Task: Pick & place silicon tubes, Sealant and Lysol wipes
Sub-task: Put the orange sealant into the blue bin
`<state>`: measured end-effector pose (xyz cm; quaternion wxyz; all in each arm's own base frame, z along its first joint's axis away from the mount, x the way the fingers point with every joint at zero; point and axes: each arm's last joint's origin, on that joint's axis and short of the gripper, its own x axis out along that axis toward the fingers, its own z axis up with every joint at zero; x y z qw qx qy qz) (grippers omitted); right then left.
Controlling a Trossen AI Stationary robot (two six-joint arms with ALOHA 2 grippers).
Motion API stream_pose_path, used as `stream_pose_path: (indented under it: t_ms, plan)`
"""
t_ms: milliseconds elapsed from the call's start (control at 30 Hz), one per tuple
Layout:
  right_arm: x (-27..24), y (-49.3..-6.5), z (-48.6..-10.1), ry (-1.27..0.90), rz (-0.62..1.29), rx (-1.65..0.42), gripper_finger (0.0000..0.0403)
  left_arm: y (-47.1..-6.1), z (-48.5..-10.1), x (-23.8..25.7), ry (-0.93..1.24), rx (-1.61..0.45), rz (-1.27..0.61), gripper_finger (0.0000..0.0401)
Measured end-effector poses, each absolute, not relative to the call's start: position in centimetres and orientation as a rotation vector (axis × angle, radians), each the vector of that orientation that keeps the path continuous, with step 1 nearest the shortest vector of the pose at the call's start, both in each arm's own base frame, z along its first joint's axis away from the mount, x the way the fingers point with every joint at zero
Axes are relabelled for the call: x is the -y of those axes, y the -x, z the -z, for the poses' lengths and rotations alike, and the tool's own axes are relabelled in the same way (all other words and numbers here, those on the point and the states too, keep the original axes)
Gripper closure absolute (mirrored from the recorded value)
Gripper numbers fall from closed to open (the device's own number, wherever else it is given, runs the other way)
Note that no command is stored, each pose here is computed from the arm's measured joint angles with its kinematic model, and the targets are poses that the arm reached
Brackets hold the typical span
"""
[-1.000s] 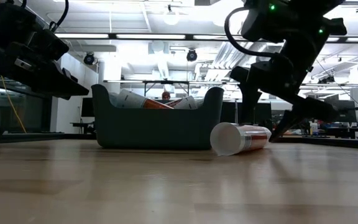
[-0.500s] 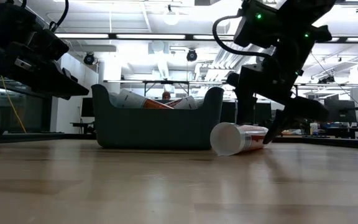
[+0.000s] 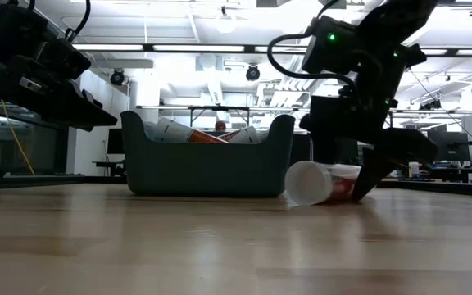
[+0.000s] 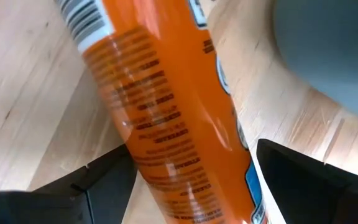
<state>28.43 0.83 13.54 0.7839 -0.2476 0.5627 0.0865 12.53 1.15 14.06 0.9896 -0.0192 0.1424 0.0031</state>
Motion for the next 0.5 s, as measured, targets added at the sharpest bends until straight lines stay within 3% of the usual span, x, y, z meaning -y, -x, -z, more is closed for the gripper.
stream_pose_path:
  t_ms: [300, 500]
  plan:
    - [-2.0, -28.3, -13.4, 0.23, -0.002, -1.221, 0.0081, -12.5, -14.1, -1.2, 0.038, -0.286, -0.006, 0.0401]
    - [-3.4, -28.1, -13.3, 0.067, 0.0, -1.22, 0.0081, -12.5, -14.1, -1.2, 0.039, -0.286, -0.006, 0.0401]
